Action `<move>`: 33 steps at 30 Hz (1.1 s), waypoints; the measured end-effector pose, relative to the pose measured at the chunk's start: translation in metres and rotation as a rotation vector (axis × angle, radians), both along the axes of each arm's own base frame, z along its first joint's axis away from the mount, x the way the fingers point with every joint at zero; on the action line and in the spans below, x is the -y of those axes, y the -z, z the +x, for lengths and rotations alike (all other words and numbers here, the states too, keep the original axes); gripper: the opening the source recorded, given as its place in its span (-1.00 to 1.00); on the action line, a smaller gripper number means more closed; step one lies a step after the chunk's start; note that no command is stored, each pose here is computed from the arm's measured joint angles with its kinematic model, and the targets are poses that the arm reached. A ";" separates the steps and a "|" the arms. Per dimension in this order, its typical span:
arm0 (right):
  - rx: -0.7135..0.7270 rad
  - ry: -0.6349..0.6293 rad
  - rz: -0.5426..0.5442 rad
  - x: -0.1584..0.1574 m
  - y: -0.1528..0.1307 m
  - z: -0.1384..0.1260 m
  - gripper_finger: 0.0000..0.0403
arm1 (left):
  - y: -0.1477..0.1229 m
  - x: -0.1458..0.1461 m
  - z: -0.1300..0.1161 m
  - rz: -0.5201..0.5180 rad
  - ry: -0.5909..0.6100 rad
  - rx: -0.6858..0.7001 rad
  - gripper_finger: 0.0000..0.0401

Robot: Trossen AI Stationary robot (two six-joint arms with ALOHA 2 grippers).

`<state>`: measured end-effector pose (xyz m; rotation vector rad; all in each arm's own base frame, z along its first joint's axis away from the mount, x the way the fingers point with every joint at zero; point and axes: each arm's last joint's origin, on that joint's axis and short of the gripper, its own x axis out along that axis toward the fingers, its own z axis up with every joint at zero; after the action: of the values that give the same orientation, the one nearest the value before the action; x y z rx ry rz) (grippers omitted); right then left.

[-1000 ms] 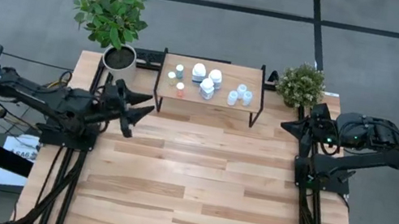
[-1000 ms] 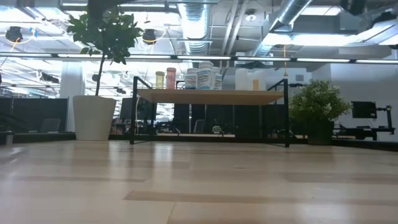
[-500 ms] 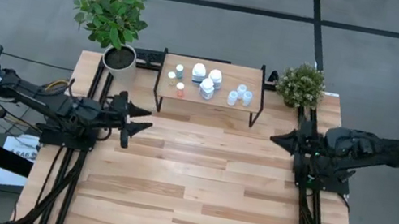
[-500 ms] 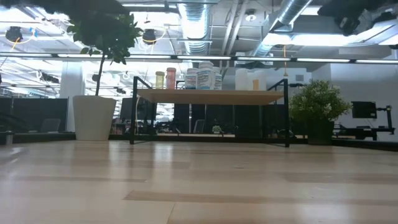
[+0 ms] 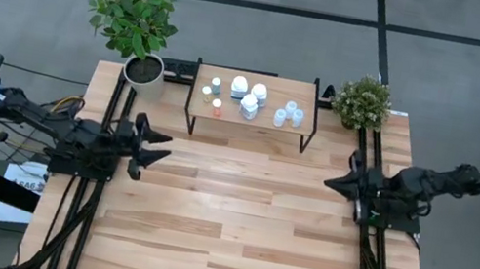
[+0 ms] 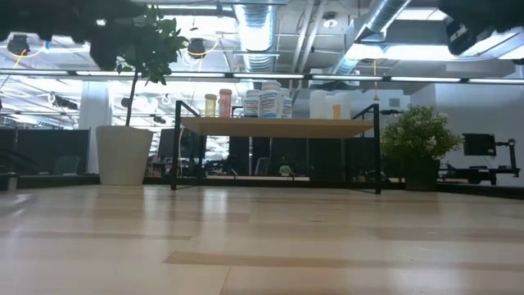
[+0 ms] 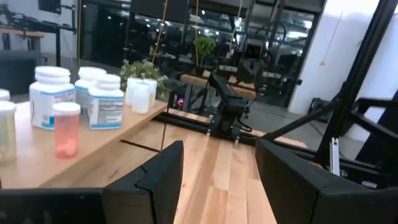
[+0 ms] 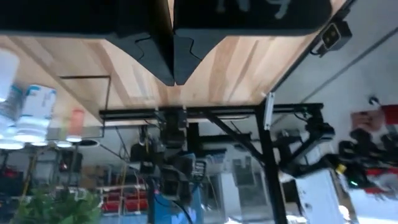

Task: Pick and place medicine bottles onto shelf by color
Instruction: Return to Home Position

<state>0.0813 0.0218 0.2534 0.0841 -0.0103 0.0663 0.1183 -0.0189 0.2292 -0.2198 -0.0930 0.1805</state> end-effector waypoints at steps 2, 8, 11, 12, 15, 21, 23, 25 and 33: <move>0.039 -0.016 0.013 -0.001 0.010 0.001 -0.94 | 0.008 0.000 -0.002 -0.011 0.006 0.029 -0.06; 0.072 -0.053 0.023 0.001 0.027 -0.007 -0.94 | 0.024 0.000 -0.009 -0.005 0.078 0.130 -0.06; 0.020 -0.068 -0.003 0.001 0.029 -0.008 -0.94 | 0.034 -0.001 -0.012 -0.015 0.087 0.145 -0.06; 0.013 -0.070 -0.007 0.001 0.028 -0.009 -0.94 | 0.038 -0.002 -0.013 -0.026 0.081 0.151 -0.06; 0.005 -0.070 -0.009 0.002 0.027 -0.010 -0.94 | 0.037 -0.005 -0.016 -0.031 0.039 0.166 -0.06; -0.001 -0.067 0.001 0.000 0.039 -0.005 -0.94 | 0.031 -0.009 -0.021 0.073 0.047 0.225 -0.06; 0.005 -0.067 0.007 -0.002 0.049 0.000 -0.94 | 0.030 -0.009 -0.021 0.084 0.080 0.236 -0.06; 0.057 -0.066 0.021 -0.003 0.054 0.003 -0.94 | 0.031 -0.009 -0.022 0.089 0.099 0.236 -0.06; 0.083 -0.048 0.018 -0.005 0.078 0.011 -0.94 | 0.035 -0.009 -0.020 -0.002 0.122 0.200 -0.06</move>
<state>0.0926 0.0264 0.1753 0.0992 -0.0919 0.1180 0.0980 -0.0099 0.1938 -0.2445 -0.2773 0.0365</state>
